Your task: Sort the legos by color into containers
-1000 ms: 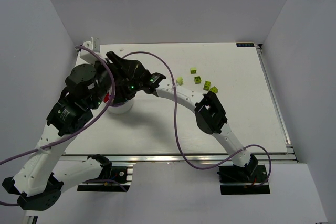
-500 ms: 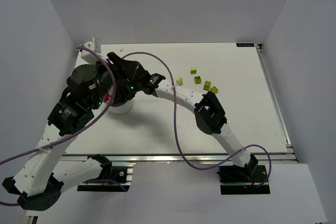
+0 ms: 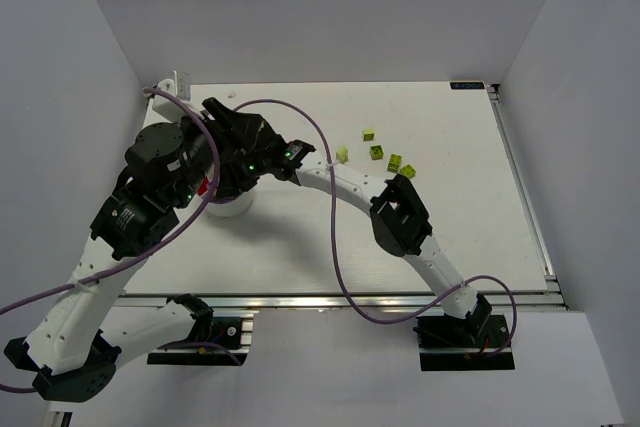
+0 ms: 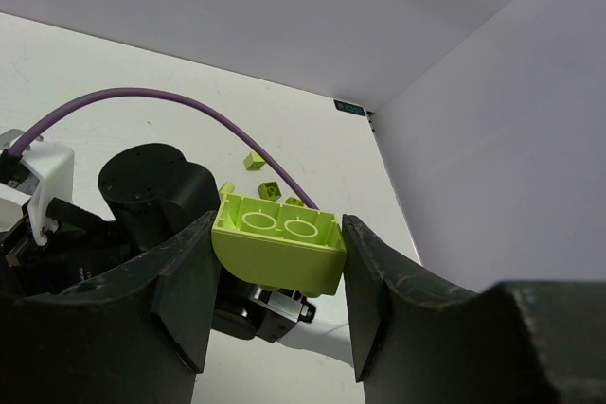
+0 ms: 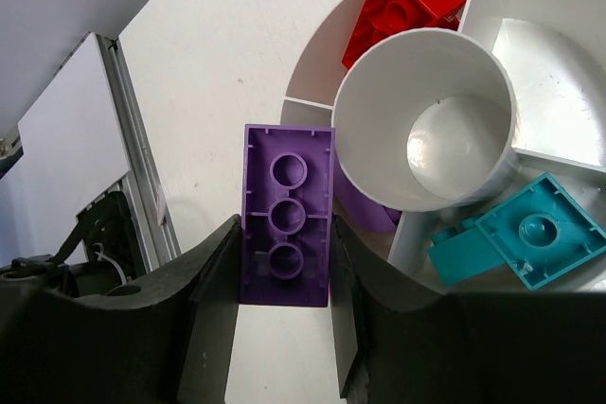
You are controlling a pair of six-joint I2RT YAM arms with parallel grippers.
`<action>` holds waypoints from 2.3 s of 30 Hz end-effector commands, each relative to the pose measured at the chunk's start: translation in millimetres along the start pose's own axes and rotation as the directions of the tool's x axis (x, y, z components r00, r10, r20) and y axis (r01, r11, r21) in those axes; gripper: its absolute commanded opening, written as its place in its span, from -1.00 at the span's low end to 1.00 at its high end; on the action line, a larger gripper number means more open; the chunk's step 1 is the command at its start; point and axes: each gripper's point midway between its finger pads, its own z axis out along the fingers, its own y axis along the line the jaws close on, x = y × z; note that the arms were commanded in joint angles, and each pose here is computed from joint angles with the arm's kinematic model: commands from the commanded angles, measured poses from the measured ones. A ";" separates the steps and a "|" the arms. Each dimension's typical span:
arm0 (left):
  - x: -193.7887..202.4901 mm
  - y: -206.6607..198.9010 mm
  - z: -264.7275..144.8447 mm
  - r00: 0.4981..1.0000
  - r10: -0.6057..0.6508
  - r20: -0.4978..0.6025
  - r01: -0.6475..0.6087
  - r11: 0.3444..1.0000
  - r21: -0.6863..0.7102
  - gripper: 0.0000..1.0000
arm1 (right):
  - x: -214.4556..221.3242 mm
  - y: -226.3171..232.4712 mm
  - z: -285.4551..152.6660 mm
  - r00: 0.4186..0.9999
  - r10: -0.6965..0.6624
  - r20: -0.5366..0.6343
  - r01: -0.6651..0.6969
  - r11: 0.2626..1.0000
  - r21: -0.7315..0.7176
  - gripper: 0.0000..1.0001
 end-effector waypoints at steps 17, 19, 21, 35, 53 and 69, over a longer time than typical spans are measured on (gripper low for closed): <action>-8.5 -3.1 -7.0 1.000 -0.008 0.023 0.007 1.000 0.019 -0.11 | -0.4 -1.9 3.7 1.000 -0.028 0.010 0.028 1.000 0.006 -0.05; -8.6 -3.0 -6.4 1.000 -0.008 0.024 0.007 1.000 0.018 -0.11 | -1.0 -1.4 3.3 1.000 -0.029 0.011 0.028 1.000 0.006 -0.05; -8.4 -3.2 -6.4 1.000 -0.008 0.023 0.007 1.000 0.019 -0.11 | -2.8 -1.8 2.5 0.999 -0.030 0.016 0.030 1.000 0.007 -0.05; -10.8 -3.5 -7.9 1.000 -0.005 0.025 0.004 1.000 0.017 -0.11 | -40.0 18.7 -18.9 0.992 -0.070 0.108 0.071 0.997 -0.005 -0.04; 1.5 5.0 -3.8 1.000 -0.013 0.006 0.013 1.000 -0.009 -0.12 | -82.1 -10.5 -100.8 0.952 -0.238 0.193 0.235 0.971 0.036 0.39; 53.3 47.3 52.8 0.972 0.012 -0.234 -0.052 0.985 -0.165 -0.23 | -12.4 -87.2 -253.7 0.904 -0.390 0.175 0.391 0.920 0.028 0.33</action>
